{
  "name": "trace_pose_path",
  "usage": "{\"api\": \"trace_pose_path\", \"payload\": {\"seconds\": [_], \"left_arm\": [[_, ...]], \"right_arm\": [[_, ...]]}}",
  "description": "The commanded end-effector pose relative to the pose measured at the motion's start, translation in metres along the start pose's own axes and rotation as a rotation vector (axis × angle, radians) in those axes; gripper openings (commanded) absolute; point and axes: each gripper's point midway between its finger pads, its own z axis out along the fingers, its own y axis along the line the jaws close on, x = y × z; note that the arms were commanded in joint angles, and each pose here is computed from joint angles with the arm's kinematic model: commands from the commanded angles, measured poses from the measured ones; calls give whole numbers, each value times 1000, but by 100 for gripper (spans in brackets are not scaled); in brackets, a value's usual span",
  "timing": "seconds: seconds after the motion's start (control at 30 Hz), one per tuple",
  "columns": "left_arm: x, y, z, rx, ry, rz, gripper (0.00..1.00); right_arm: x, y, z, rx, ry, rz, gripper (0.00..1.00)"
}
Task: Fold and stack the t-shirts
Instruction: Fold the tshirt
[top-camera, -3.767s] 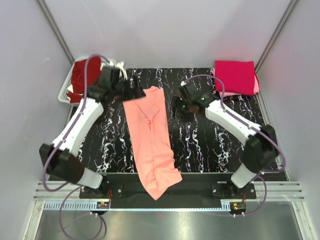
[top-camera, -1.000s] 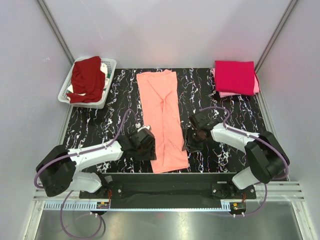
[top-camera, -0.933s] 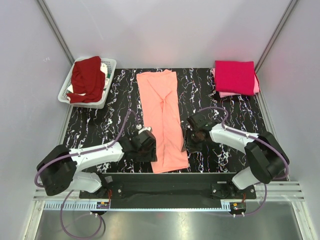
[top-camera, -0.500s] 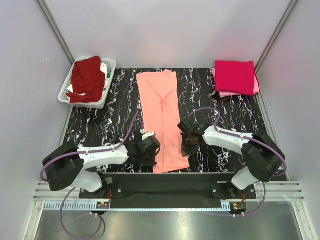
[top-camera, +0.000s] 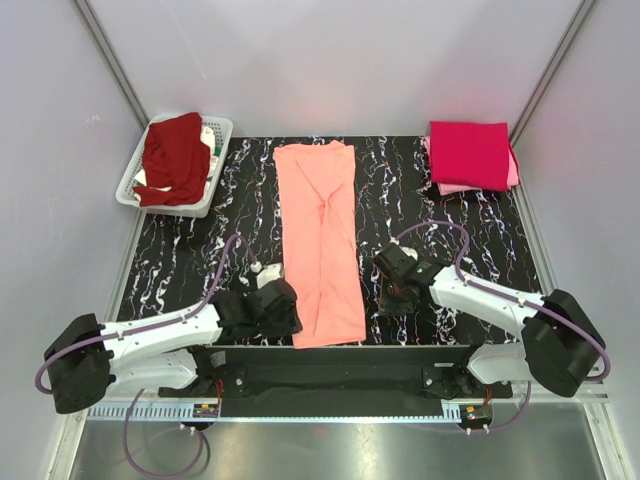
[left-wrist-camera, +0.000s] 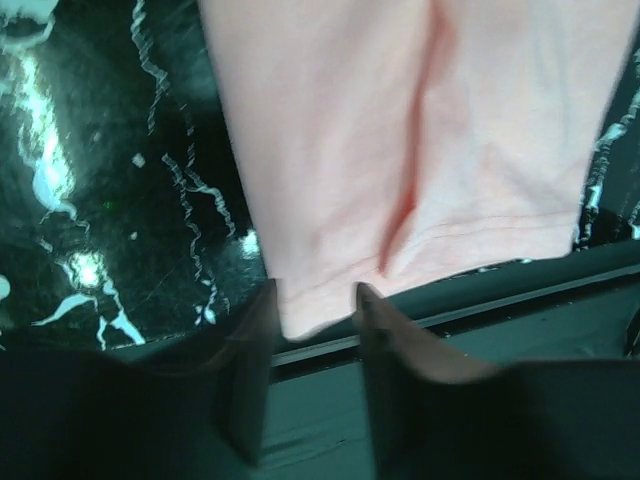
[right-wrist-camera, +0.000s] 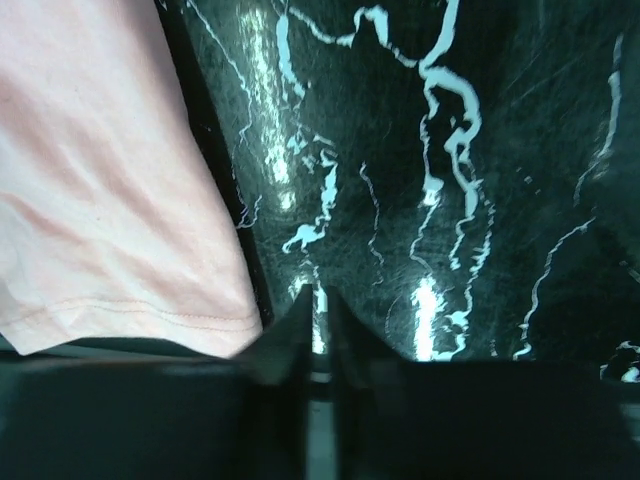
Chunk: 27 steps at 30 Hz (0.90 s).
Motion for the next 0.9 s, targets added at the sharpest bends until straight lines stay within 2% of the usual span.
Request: {"api": "trace_pose_path", "payload": {"seconds": [0.0,0.03,0.1,0.17,0.37,0.47,0.6,0.63,0.7,0.73,0.77,0.8,0.83,0.87], "left_arm": [[10,10,5,-4,10,-46,50],[10,12,6,-12,7,-46,53],[11,15,8,-24,3,-46,54],[9,11,10,-7,-4,-45,54],[15,6,16,13,22,-41,54],[18,4,19,37,25,-48,55],[24,0,25,59,43,-44,50],[25,-1,26,61,50,-42,47],[30,-1,31,53,64,-35,32],[31,-2,33,54,69,-32,22],[34,-3,34,52,76,-29,7],[34,-4,35,51,77,-28,1],[34,-4,35,46,80,-27,0],[36,-5,33,43,86,-21,0]], "right_arm": [[9,12,-5,-70,24,9,23],[16,24,-7,-121,52,-7,45],[22,34,-7,-150,67,-18,53],[30,43,-4,-163,91,-27,57],[41,53,8,-173,129,-22,55],[45,54,17,-167,146,-20,52],[47,56,23,-134,155,-45,38],[49,56,24,-127,157,-53,34],[48,56,24,-125,155,-56,28],[49,55,24,-123,153,-57,18],[49,56,23,-133,147,-57,12],[50,56,22,-138,146,-58,5],[50,54,22,-139,142,-54,0],[48,55,18,-153,128,-48,0]]}}
